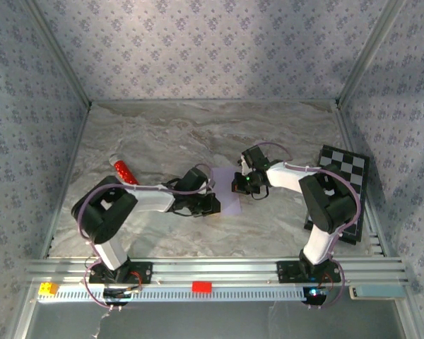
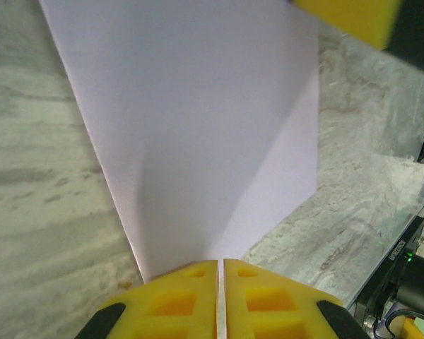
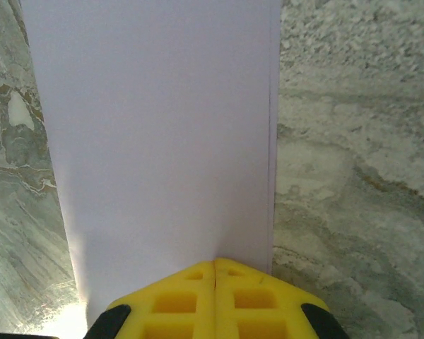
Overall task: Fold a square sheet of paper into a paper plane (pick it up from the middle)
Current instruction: First fold the square sheet of paper in half at the center of the table.
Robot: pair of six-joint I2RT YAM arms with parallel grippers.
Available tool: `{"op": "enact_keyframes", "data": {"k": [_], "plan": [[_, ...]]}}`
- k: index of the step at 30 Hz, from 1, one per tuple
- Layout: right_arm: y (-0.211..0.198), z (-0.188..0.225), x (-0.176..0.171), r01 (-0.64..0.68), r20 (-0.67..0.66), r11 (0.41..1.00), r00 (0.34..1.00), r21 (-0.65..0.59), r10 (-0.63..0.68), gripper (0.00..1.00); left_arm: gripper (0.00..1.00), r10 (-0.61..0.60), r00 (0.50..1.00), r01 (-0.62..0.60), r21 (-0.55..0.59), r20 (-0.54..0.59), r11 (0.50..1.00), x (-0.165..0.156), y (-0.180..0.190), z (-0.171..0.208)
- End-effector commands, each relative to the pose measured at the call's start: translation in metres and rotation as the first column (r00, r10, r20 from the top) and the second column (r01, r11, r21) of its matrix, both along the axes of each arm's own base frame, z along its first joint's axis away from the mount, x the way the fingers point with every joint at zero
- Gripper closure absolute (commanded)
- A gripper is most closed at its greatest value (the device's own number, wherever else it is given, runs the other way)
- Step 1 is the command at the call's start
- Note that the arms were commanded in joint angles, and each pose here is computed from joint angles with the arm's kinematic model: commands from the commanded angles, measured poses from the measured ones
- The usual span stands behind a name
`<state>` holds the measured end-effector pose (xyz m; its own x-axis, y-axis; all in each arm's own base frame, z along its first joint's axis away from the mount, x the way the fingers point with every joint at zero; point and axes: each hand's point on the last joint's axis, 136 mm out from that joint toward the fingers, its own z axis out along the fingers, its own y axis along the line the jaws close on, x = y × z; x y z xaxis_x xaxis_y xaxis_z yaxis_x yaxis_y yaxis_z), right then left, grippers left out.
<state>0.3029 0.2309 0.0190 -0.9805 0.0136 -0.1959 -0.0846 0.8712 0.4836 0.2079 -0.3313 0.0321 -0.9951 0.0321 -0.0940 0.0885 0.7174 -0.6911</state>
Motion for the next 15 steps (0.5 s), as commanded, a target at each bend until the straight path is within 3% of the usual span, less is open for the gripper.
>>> {"op": "enact_keyframes", "data": {"k": [1, 5, 8, 15], "plan": [[-0.016, -0.01, -0.027, -0.017, -0.094, 0.998, 0.995, -0.06, 0.012, 0.95, 0.9, 0.036, 0.995, -0.035, -0.013, 0.091, 0.999, 0.023, 0.001, 0.033], [-0.002, 0.033, -0.011, -0.026, 0.015, 0.999, 1.0, 0.028, 0.025, 0.87, 0.9, 0.123, 0.985, -0.118, -0.048, 0.121, 0.992, 0.057, 0.009, 0.052], [-0.01, 0.055, -0.007, 0.011, 0.064, 0.999, 0.998, 0.038, -0.013, 0.75, 0.89, 0.167, 0.978, -0.16, -0.067, 0.128, 0.985, 0.085, 0.011, 0.06], [-0.044, 0.05, -0.037, 0.142, -0.021, 0.986, 0.99, 0.087, -0.141, 0.74, 0.89, 0.166, 0.98, -0.16, -0.066, 0.107, 0.985, 0.127, -0.002, 0.051]]}}
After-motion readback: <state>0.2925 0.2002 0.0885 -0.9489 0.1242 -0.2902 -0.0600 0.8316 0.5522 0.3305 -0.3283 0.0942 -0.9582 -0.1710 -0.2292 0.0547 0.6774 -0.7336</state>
